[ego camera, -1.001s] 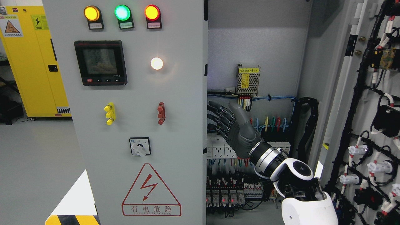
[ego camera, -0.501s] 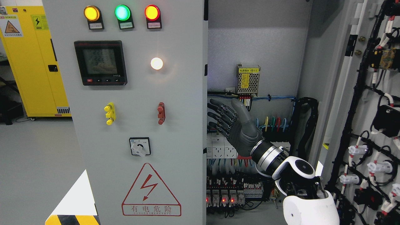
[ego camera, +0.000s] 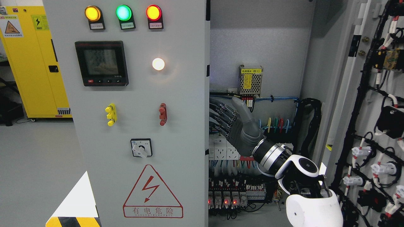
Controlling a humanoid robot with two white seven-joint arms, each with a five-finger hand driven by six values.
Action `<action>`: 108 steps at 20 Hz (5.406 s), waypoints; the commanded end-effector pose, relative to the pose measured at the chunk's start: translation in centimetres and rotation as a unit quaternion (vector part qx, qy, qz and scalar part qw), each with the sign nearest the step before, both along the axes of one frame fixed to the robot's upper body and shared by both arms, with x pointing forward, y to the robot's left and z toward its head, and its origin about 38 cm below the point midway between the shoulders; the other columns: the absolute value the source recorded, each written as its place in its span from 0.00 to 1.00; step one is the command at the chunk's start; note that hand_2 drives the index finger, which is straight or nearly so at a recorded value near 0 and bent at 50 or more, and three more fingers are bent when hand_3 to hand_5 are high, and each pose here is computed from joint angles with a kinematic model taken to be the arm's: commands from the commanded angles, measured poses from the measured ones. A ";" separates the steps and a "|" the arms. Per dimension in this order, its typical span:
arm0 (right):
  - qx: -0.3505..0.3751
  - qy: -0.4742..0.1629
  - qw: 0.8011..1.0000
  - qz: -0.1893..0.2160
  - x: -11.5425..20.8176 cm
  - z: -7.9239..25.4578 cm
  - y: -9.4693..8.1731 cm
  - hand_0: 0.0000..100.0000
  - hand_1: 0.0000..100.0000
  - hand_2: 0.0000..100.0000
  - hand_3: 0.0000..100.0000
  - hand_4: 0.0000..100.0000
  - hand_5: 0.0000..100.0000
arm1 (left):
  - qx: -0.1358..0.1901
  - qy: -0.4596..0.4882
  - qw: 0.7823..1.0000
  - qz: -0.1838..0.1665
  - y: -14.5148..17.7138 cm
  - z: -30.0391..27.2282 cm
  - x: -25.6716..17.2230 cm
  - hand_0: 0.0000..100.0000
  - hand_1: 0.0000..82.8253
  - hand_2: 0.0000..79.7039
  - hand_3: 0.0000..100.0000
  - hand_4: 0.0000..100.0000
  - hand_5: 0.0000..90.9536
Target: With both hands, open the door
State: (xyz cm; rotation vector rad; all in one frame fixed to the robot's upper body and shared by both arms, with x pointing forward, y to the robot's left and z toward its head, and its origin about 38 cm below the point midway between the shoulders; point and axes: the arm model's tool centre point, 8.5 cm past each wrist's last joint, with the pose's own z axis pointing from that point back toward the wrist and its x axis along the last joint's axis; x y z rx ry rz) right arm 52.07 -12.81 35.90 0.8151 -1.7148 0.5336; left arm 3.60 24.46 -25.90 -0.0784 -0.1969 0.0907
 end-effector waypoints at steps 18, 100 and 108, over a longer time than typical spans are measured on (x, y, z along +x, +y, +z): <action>-0.015 -0.009 0.999 0.043 -0.6 0.3 2.2 0.22 0.00 0.00 0.00 0.00 0.00 | -0.003 -0.011 1.000 0.001 0.1 0.1 0.5 0.00 0.00 0.00 0.02 0.00 0.00; -0.081 -0.010 0.927 0.366 -22.5 -10.7 21.3 0.22 0.00 0.00 0.00 0.00 0.00 | -0.006 -0.010 1.000 0.001 -0.2 0.0 0.4 0.00 0.00 0.00 0.02 0.00 0.00; -0.094 -0.017 0.919 0.383 -23.5 -11.3 22.7 0.22 0.00 0.00 0.00 0.00 0.00 | -0.005 -0.009 1.000 0.001 -0.1 0.0 0.4 0.00 0.00 0.00 0.02 0.00 0.00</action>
